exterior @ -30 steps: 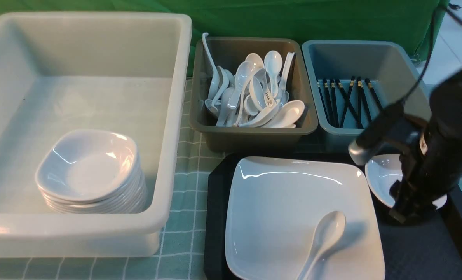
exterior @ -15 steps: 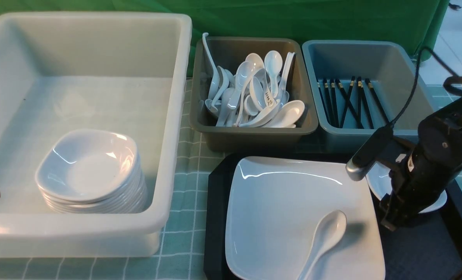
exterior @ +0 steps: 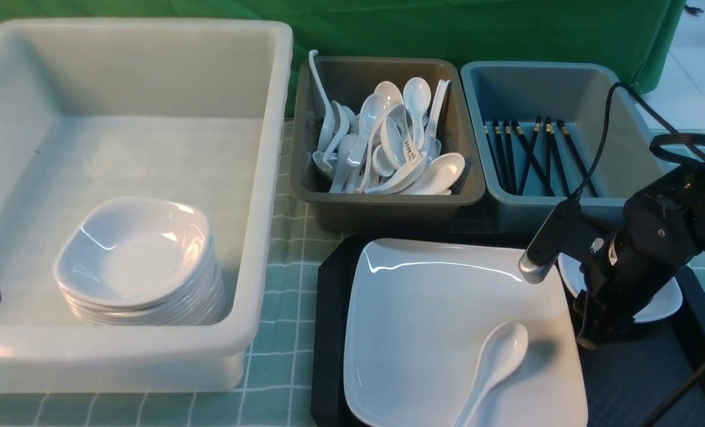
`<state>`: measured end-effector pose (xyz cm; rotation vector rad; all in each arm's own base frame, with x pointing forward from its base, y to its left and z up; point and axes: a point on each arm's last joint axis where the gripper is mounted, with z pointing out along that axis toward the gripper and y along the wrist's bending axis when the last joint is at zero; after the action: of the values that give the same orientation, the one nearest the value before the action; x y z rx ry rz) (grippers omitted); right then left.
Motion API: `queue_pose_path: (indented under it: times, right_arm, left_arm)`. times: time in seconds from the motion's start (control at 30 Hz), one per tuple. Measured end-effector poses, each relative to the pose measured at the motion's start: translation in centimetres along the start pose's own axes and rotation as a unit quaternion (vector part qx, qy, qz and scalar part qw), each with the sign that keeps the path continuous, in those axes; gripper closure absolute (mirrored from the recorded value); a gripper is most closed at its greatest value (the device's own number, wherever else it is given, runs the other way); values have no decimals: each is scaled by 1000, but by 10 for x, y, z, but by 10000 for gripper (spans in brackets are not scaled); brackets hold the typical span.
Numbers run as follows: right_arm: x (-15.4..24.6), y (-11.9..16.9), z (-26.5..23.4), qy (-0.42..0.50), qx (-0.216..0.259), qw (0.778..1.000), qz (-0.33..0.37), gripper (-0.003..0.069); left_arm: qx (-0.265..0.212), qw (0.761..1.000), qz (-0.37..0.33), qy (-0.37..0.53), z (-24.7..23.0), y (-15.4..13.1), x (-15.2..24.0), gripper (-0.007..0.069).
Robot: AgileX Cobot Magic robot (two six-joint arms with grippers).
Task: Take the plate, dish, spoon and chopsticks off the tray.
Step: Use the right arm to grab a small plate from the dinner plate, then use the right arm to put the small plate into the large storage box on the left
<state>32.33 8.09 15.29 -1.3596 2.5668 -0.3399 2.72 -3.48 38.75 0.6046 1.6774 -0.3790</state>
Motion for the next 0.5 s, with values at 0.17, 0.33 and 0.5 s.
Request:
queue_pose_path:
  times: [0.17, 0.33, 0.5]
  right_arm:
    - [1, 4, -8, 20, -2, 1000, -20, 470]
    - [3, 19, -52, 53, -5, 998, 20, 590]
    - [-9, 36, -133, 1, 24, 997, 66, 600]
  left_arm:
    - [1, 1000, 1, 0, 0, 0, 0, 608]
    - [0, 1000, 2, 0, 0, 0, 0, 608]
    - [-11, 1000, 6, 5, 0, 2, 1, 608]
